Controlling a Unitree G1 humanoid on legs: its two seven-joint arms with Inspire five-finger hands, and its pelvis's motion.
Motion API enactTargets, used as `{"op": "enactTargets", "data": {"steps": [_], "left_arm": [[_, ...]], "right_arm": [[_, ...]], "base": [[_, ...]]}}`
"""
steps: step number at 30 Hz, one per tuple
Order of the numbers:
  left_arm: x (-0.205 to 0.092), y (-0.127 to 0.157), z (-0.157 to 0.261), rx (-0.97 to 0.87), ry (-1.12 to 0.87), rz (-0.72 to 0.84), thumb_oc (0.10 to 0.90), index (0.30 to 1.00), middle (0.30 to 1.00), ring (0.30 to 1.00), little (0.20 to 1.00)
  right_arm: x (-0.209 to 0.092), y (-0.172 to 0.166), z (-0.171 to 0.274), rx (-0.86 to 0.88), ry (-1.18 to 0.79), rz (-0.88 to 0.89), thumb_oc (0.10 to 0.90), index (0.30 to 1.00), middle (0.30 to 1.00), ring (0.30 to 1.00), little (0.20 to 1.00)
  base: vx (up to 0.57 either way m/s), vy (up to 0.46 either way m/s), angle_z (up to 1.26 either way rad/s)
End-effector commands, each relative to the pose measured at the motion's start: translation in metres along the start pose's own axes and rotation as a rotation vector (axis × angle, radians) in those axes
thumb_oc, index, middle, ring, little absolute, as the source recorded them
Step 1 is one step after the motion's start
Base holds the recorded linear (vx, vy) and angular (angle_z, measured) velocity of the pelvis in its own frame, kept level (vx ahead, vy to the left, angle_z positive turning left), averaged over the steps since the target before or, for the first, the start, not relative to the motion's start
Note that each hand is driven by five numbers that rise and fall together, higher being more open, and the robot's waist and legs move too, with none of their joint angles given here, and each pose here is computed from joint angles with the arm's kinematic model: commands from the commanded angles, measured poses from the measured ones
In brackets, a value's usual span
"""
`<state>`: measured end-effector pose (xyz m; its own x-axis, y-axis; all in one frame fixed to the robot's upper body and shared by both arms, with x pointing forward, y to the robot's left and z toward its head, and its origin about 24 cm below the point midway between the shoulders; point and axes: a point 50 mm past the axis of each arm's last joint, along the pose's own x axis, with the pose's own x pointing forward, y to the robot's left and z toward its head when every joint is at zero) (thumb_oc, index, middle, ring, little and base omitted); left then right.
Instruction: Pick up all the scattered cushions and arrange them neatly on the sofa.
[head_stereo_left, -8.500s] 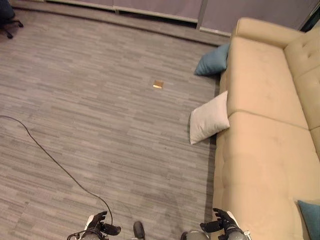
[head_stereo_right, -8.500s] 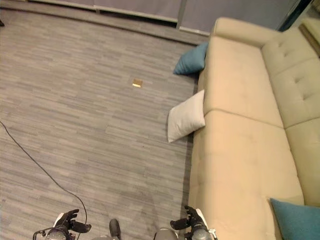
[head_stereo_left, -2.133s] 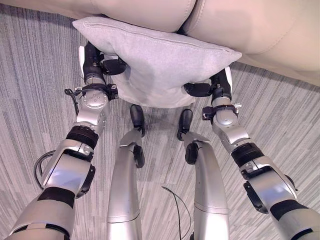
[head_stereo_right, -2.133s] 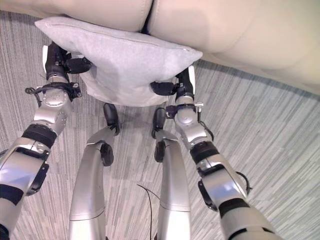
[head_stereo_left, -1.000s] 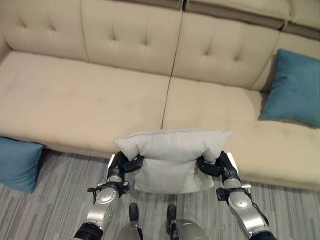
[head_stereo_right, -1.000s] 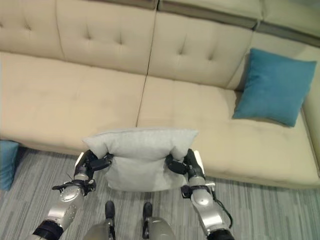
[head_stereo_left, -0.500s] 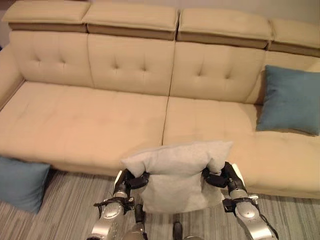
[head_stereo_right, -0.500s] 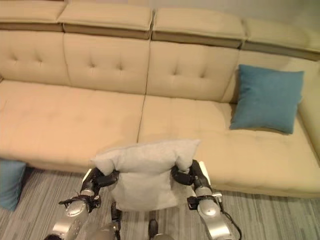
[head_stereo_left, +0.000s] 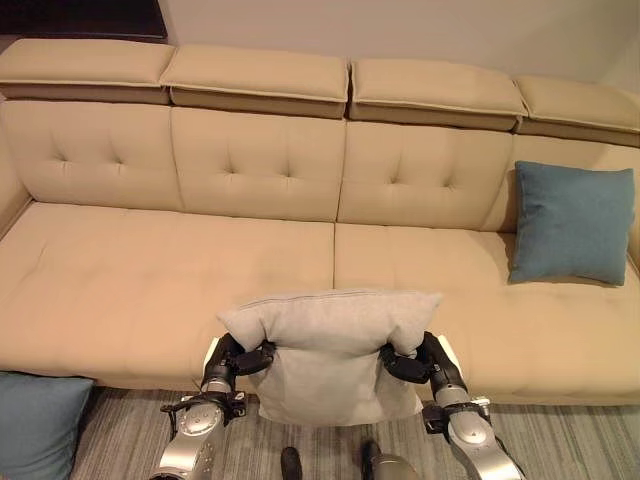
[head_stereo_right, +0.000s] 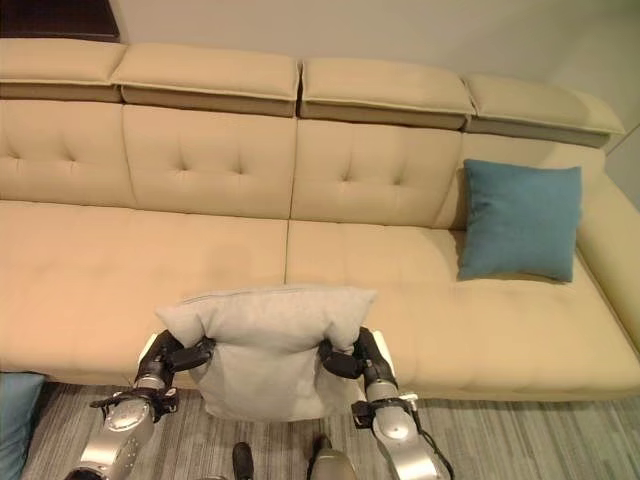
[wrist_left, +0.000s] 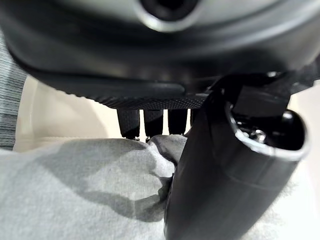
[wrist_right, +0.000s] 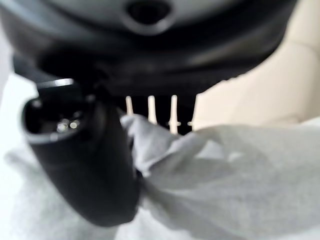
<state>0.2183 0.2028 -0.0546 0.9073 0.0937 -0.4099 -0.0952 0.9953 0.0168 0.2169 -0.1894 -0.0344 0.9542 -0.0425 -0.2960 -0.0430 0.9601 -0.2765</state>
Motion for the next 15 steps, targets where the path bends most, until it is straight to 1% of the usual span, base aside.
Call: {"op": "enactTargets", "data": {"steps": [1, 8, 11, 15], "left_arm": [[0.004, -0.039, 0.047, -0.011, -0.251, -0.166, 0.4, 0.3, 0.3, 0.3, 0.3], [0.002, -0.057, 0.044, -0.021, -0.245, -0.228, 0.4, 0.3, 0.3, 0.3, 0.3], [0.004, -0.06, 0.045, -0.045, -0.243, -0.23, 0.4, 0.3, 0.3, 0.3, 0.3], [0.004, -0.059, 0.043, -0.041, -0.228, -0.227, 0.4, 0.3, 0.3, 0.3, 0.3]], "right_arm": [[0.017, -0.018, 0.085, 0.046, -0.403, -0.054, 0.4, 0.3, 0.3, 0.3, 0.3], [0.008, -0.032, 0.065, 0.028, -0.339, -0.102, 0.4, 0.3, 0.3, 0.3, 0.3], [0.009, -0.037, 0.064, 0.032, -0.329, -0.114, 0.4, 0.3, 0.3, 0.3, 0.3], [0.009, -0.041, 0.062, 0.035, -0.317, -0.124, 0.4, 0.3, 0.3, 0.3, 0.3]], "base": [[0.18, -0.101, 0.06], [0.16, -0.149, 0.35], [0.04, -0.096, 0.25], [0.1, -0.034, 0.02]]}}
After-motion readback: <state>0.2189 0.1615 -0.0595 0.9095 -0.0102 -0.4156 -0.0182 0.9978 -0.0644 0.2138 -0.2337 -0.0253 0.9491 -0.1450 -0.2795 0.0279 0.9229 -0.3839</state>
